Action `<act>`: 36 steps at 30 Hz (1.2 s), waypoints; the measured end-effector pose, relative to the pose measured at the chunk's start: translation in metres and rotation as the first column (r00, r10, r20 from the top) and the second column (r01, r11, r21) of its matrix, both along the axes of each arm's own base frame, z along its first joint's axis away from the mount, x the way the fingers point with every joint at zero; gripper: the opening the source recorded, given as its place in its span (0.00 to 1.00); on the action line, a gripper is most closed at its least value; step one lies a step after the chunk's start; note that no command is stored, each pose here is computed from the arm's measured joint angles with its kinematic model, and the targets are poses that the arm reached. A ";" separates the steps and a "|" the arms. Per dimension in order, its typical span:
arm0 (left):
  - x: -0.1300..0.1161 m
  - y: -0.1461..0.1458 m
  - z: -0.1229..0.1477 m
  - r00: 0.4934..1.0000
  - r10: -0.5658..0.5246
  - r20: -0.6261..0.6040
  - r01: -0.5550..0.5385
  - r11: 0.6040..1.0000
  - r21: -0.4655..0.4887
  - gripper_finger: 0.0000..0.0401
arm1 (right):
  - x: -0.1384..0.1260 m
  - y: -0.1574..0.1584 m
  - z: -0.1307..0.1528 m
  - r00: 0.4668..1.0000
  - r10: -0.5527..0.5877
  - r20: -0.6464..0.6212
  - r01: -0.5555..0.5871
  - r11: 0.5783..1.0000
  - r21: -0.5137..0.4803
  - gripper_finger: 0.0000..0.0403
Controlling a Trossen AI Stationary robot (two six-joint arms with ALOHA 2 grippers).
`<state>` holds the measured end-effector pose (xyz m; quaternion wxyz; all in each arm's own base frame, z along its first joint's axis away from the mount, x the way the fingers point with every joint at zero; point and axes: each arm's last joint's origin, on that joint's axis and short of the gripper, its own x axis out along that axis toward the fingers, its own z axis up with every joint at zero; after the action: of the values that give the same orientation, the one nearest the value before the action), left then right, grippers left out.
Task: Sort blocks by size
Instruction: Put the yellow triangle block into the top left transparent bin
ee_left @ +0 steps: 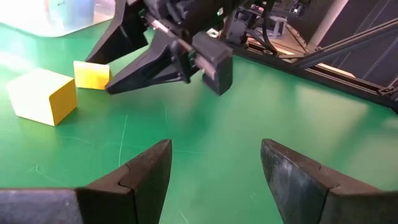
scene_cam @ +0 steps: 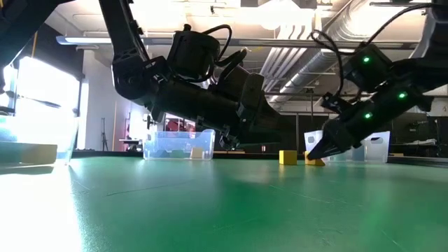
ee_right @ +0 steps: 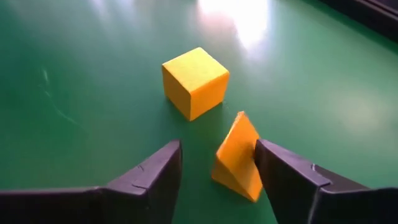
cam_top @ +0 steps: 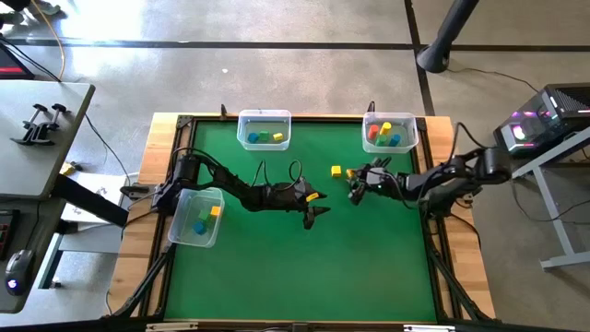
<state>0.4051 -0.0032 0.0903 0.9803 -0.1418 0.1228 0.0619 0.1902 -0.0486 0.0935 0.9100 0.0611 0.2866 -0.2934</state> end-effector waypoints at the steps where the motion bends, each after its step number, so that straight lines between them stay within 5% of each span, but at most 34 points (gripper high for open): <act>1: 0.000 0.000 0.000 1.000 0.000 0.000 0.000 1.000 0.000 0.58 | 0.003 -0.001 -0.001 1.000 0.003 -0.012 -0.003 1.000 -0.009 0.49; 11: 0.000 -0.005 0.000 1.000 -0.019 -0.002 0.019 1.000 0.022 0.58 | 0.010 -0.003 -0.008 0.990 -0.041 -0.131 0.040 0.999 -0.015 0.20; 18: 0.000 -0.026 0.010 0.998 -0.065 -0.002 0.064 0.972 0.225 0.58 | 0.008 0.016 0.008 0.995 0.038 -0.091 -0.038 0.999 0.010 0.11; 23: -0.004 -0.045 0.029 1.000 -0.002 -0.020 0.011 0.899 0.439 0.55 | 0.006 0.027 0.029 0.995 0.097 -0.004 -0.097 0.994 0.048 0.11; 30: -0.014 -0.063 0.060 0.998 0.060 -0.038 -0.025 0.800 0.599 0.55 | 0.030 0.033 0.068 0.945 0.291 0.151 -0.306 0.948 0.086 0.11; 36: -0.018 -0.075 0.063 0.992 -0.002 -0.123 0.097 0.627 0.773 0.55 | 0.046 0.038 0.087 0.857 0.465 0.223 -0.496 0.862 0.108 0.11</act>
<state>0.3872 -0.0784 0.1532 0.9386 0.3015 0.1418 0.0897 0.2363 -0.0110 0.1800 0.9694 0.0883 0.2277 -0.0250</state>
